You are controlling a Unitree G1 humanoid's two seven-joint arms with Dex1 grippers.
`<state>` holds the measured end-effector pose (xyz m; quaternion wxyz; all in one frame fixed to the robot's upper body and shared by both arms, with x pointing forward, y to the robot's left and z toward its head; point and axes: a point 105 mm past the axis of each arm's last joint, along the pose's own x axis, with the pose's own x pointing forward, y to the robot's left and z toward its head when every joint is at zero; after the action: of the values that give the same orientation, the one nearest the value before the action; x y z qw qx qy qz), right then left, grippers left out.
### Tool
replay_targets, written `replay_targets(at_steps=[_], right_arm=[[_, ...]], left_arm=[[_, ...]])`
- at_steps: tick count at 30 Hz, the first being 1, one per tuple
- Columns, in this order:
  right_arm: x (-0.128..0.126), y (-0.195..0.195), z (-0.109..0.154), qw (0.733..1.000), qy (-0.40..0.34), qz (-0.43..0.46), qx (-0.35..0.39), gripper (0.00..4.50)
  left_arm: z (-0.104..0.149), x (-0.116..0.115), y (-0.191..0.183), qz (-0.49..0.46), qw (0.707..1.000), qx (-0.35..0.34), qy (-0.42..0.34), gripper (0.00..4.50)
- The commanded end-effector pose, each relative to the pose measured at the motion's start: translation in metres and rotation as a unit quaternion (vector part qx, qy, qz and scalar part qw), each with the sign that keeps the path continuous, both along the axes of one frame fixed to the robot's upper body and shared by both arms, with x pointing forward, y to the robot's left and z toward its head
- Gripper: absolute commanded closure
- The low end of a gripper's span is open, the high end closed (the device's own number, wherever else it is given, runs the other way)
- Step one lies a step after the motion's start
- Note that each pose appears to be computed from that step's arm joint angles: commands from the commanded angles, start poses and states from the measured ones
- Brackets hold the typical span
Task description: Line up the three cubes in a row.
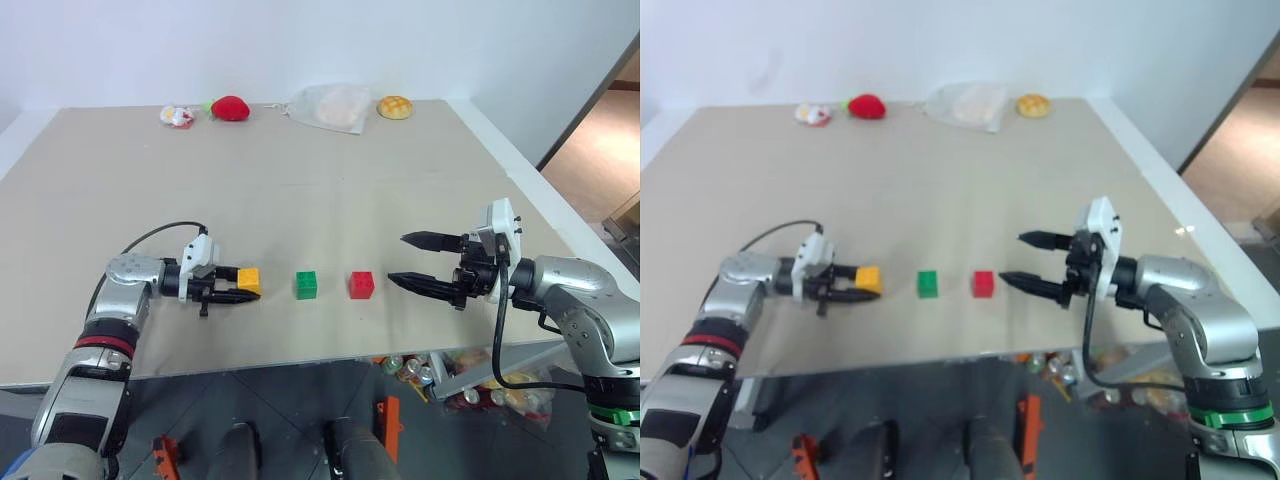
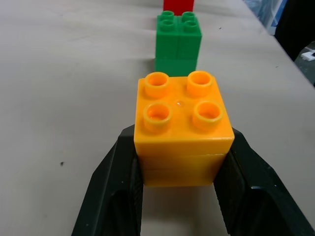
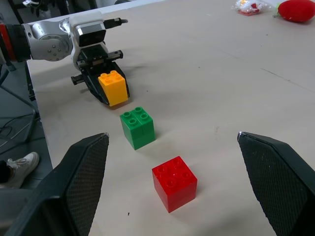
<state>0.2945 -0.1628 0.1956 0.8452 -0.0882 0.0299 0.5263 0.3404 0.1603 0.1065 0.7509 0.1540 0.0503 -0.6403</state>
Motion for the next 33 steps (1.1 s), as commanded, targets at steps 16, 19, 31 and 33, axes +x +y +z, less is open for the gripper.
replay_targets(at_steps=[16,19,31,33], right_arm=[[-0.003,0.004,0.019,0.999,-0.039,0.003,0.002,0.16],[-0.002,0.004,0.019,0.999,-0.041,0.003,0.002,0.16],[0.001,-0.002,0.025,0.999,-0.046,0.009,-0.009,0.16],[0.001,-0.007,0.021,0.999,-0.04,0.0,-0.012,0.16]], left_arm=[[0.001,0.01,0.001,0.019,0.999,0.015,-0.039,0.83],[0.003,0.01,0.006,0.026,0.999,0.014,-0.04,0.02],[0.024,-0.022,0.077,0.097,0.995,0.018,0.029,0.02],[0.034,-0.016,0.087,0.167,0.985,-0.001,0.038,0.02]])
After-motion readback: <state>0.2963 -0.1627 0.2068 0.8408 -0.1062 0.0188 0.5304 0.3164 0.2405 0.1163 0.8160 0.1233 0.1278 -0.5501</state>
